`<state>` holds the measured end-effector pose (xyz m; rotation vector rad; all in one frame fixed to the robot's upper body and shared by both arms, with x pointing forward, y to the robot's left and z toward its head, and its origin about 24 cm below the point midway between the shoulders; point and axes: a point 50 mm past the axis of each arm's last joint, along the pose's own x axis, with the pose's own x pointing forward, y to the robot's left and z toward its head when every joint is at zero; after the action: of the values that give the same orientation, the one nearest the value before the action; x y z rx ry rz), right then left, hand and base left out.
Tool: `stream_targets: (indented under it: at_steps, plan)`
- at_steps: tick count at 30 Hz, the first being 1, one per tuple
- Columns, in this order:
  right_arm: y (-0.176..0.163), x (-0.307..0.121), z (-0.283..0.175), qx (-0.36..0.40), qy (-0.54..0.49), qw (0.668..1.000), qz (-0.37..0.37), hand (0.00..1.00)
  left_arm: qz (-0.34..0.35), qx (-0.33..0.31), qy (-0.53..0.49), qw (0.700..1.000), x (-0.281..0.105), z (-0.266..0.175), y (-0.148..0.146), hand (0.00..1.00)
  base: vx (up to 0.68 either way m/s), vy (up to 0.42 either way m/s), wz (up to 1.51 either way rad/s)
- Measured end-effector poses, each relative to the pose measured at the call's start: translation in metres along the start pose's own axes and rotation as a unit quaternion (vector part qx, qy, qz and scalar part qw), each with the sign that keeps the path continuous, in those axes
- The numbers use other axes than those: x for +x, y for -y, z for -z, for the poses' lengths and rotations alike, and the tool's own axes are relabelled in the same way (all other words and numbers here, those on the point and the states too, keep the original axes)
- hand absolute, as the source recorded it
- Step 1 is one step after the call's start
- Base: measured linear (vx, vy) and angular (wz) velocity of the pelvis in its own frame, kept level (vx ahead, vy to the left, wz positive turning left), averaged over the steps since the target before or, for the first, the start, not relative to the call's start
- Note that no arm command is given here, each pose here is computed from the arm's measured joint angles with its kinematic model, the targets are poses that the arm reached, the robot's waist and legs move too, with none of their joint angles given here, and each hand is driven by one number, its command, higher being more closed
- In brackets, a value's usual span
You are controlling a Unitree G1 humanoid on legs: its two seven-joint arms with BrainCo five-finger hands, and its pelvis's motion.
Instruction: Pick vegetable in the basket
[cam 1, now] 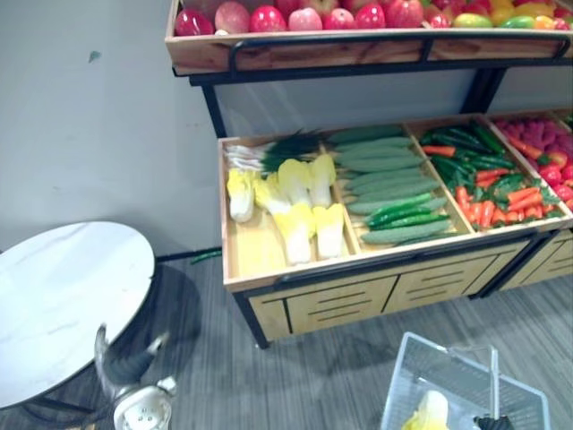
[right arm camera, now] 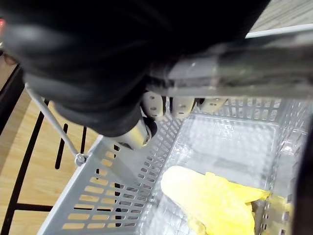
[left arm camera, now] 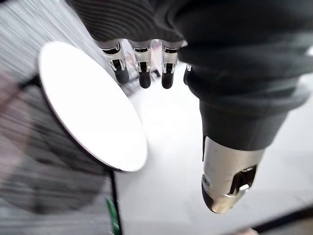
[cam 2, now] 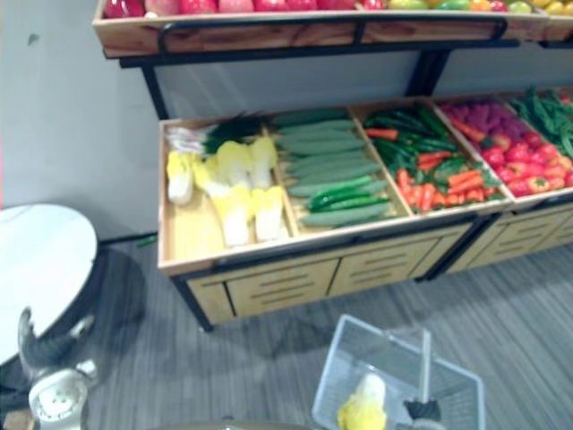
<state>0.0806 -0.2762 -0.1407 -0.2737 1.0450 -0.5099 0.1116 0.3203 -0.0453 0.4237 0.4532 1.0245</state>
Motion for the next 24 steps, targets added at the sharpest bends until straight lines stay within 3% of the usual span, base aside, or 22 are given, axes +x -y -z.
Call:
stream_targets:
  at_steps: [4,7,9,10,14,17,24]
  plan:
    - [-0.016,-0.003,-0.002,0.009,0.008,1.000,-0.010,1.00,-0.069,0.036,-0.181,0.980,-0.018,0.075,-0.020,0.00,-0.01,-0.003,-0.02]
    - [-0.020,-0.003,-0.003,0.016,0.010,1.000,-0.018,1.00,-0.054,0.063,-0.300,0.950,-0.049,0.121,-0.023,0.00,0.00,0.000,0.00]
    - [-0.024,-0.003,-0.004,0.013,0.009,1.000,-0.025,1.00,-0.007,0.087,-0.354,0.931,-0.069,0.140,-0.020,0.00,0.03,-0.011,-0.02]
    - [-0.025,-0.003,-0.004,0.010,0.010,1.000,-0.027,1.00,0.013,0.096,-0.363,0.927,-0.074,0.144,-0.017,0.00,0.04,-0.012,-0.08]
    - [-0.037,-0.002,-0.013,-0.010,0.019,0.998,-0.052,1.00,0.194,0.200,-0.340,0.898,-0.097,0.151,0.007,0.00,0.04,-0.007,-0.26]
    - [-0.039,-0.003,-0.015,-0.020,0.024,0.998,-0.059,1.00,0.262,0.215,-0.318,0.886,-0.102,0.146,0.024,0.00,0.04,-0.026,-0.21]
    - [-0.036,-0.002,-0.016,-0.031,0.025,0.997,-0.064,1.00,0.325,0.225,-0.263,0.880,-0.102,0.133,0.048,0.00,0.00,-0.031,-0.07]
